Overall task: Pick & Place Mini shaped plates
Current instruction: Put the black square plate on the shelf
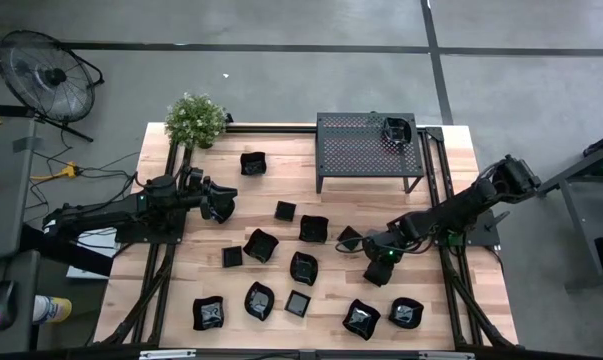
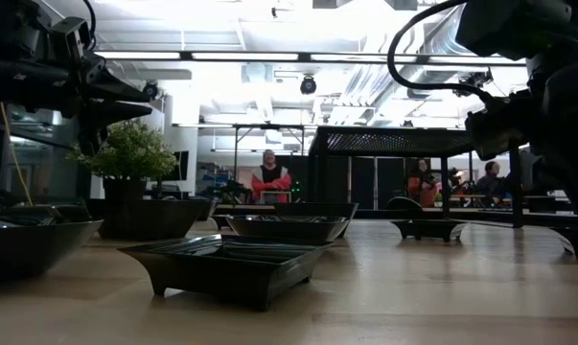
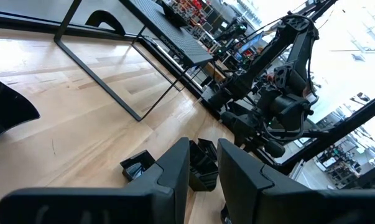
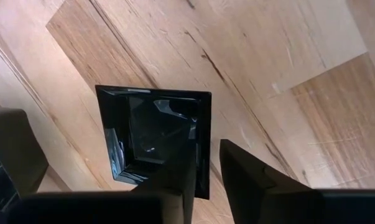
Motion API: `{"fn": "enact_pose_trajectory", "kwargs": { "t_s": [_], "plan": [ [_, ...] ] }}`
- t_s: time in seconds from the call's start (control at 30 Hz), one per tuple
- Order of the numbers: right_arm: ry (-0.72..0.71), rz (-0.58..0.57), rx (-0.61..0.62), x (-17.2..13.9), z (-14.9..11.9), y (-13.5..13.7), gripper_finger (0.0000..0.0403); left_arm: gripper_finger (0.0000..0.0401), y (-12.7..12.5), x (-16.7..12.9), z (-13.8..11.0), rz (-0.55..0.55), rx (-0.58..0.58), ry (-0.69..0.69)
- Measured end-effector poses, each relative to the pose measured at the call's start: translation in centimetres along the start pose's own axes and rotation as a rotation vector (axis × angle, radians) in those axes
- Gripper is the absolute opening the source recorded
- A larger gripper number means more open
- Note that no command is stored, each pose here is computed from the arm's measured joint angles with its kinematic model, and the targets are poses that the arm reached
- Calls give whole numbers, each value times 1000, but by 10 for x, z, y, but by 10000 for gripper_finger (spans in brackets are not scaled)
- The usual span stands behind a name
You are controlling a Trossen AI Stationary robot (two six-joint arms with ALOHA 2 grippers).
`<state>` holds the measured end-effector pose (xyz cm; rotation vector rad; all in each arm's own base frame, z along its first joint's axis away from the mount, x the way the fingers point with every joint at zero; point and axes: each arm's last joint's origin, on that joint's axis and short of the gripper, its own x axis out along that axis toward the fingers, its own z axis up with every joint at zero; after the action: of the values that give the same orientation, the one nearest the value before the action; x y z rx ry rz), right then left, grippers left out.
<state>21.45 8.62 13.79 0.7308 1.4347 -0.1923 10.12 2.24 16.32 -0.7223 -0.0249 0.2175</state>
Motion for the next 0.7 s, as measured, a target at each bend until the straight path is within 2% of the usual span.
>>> {"fn": "enact_pose_trajectory", "kwargs": {
  "t_s": [0.33, 0.7],
  "plan": [
    [14, 13, -1, 0, 0, 0, 6, 81, 0, 0, 0, 0, 0, 0],
    [2, 62, 39, -12, -3, 2, 1, 81, 0, 0, 0, 0, 0, 0]
  ]
}}
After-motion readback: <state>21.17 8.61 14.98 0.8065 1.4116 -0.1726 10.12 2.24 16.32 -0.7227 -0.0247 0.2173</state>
